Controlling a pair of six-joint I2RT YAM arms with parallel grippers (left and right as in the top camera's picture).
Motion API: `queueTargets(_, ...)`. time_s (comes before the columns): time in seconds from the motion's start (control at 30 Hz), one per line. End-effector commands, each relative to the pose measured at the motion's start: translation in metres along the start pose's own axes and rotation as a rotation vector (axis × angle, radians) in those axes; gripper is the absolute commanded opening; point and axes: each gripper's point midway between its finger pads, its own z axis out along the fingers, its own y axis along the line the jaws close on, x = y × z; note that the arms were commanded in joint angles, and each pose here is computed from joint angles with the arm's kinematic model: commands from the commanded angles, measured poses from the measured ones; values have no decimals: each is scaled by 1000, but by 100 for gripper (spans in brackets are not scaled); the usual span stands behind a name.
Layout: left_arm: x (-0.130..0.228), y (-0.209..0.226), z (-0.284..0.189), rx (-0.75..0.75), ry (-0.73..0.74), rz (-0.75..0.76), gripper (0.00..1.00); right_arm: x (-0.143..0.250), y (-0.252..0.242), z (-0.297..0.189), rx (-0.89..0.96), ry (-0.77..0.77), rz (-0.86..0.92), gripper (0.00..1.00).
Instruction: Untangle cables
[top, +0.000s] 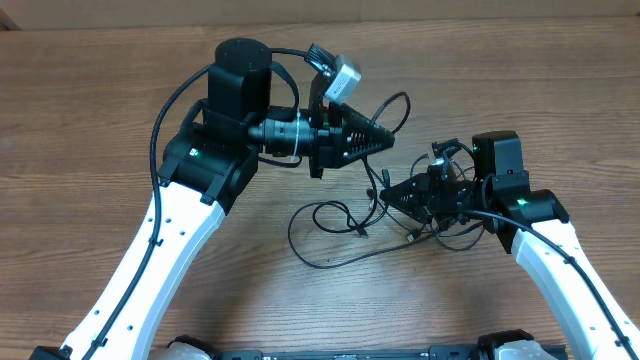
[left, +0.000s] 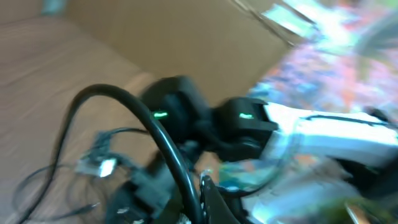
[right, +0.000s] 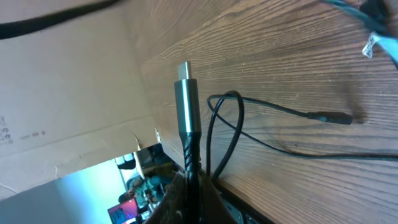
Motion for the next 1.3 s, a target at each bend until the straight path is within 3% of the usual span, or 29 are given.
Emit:
queueTargets(0.0,-13,55,-8,-358,-84,-48,4,3,11,1,-28,19,-124,4)
queueTargets(0.07,-10,78,-5,-459,-100,-108,4,10,18,5,-56,47,-200,4)
queueTargets(0.2,-1,103,9,-494,-82,-140,4,23,30,17,-76,83,-311,4)
queueTargets(0.33,4,128,17,-525,-79,-161,4,30,31,28,-47,87,-358,4)
queueTargets(0.57,13,172,7,-704,-95,-205,4,30,25,37,25,59,-380,4)
queueTargets(0.93,3,143,33,-520,-126,-259,4,44,37,44,-31,105,-497,4)
queueTargets(1.03,4,123,45,-402,-95,-270,4,45,41,47,-36,98,-536,4)
queueTargets(1.2,8,88,56,-201,-36,-269,4,33,36,48,12,39,-543,52)
queueTargets(1.27,9,87,56,-196,-31,-271,4,28,33,48,36,16,-543,65)
